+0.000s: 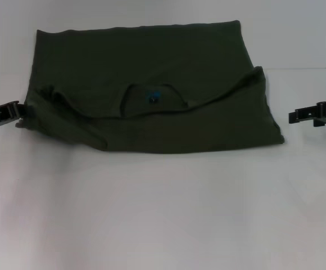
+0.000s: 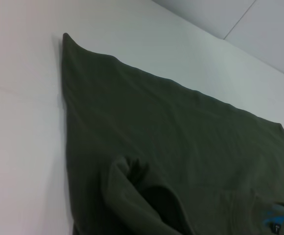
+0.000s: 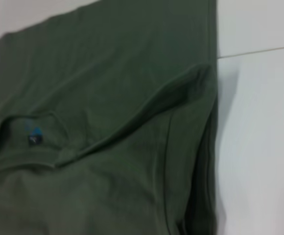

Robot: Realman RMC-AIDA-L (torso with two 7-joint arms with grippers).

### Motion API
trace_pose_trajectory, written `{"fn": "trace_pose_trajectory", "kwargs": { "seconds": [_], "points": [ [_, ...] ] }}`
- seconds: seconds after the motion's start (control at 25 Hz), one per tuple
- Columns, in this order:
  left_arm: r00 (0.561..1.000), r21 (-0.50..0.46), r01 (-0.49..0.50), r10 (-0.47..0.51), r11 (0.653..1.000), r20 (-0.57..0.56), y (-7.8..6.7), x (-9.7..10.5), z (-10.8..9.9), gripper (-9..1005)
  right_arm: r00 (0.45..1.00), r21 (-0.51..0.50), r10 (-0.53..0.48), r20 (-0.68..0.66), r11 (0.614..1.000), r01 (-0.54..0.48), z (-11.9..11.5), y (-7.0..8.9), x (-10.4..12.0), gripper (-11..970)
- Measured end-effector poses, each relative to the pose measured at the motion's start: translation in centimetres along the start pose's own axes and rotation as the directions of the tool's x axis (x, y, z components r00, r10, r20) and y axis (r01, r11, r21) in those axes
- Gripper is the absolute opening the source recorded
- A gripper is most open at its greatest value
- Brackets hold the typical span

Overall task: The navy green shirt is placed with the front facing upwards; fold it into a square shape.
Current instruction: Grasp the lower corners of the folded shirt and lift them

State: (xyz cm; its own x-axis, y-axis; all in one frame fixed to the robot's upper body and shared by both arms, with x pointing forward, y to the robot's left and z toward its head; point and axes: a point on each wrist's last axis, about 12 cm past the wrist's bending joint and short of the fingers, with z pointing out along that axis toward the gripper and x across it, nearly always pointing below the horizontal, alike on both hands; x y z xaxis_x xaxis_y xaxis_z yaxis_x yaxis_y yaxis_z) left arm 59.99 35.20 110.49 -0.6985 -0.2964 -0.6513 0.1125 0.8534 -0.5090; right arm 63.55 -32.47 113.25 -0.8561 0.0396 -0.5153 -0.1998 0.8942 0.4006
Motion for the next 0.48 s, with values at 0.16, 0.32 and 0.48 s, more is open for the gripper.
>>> {"fn": "trace_pose_trajectory", "kwargs": {
  "seconds": [0.16, 0.32, 0.48],
  "points": [
    [1.0, -0.001, 0.0, 0.0, 1.0, 0.001, 0.0, -0.1, 0.0, 36, 1.0, 0.019, -0.028, -0.012, 0.999, 0.028, 1.4, 0.8, 0.2, 745],
    [1.0, -0.003, 0.001, -0.001, 1.0, 0.004, 0.0, -0.1, 0.1, 37, 0.999, 0.022, -0.032, -0.021, 0.999, 0.032, 2.7, 1.3, 0.5, 730],
    [1.0, -0.002, 0.0, 0.0, 1.0, 0.005, -0.1, -0.2, 0.2, 36, 0.999, 0.025, -0.04, -0.008, 0.999, 0.04, 3.6, 2.0, 0.4, 715]
  ]
}}
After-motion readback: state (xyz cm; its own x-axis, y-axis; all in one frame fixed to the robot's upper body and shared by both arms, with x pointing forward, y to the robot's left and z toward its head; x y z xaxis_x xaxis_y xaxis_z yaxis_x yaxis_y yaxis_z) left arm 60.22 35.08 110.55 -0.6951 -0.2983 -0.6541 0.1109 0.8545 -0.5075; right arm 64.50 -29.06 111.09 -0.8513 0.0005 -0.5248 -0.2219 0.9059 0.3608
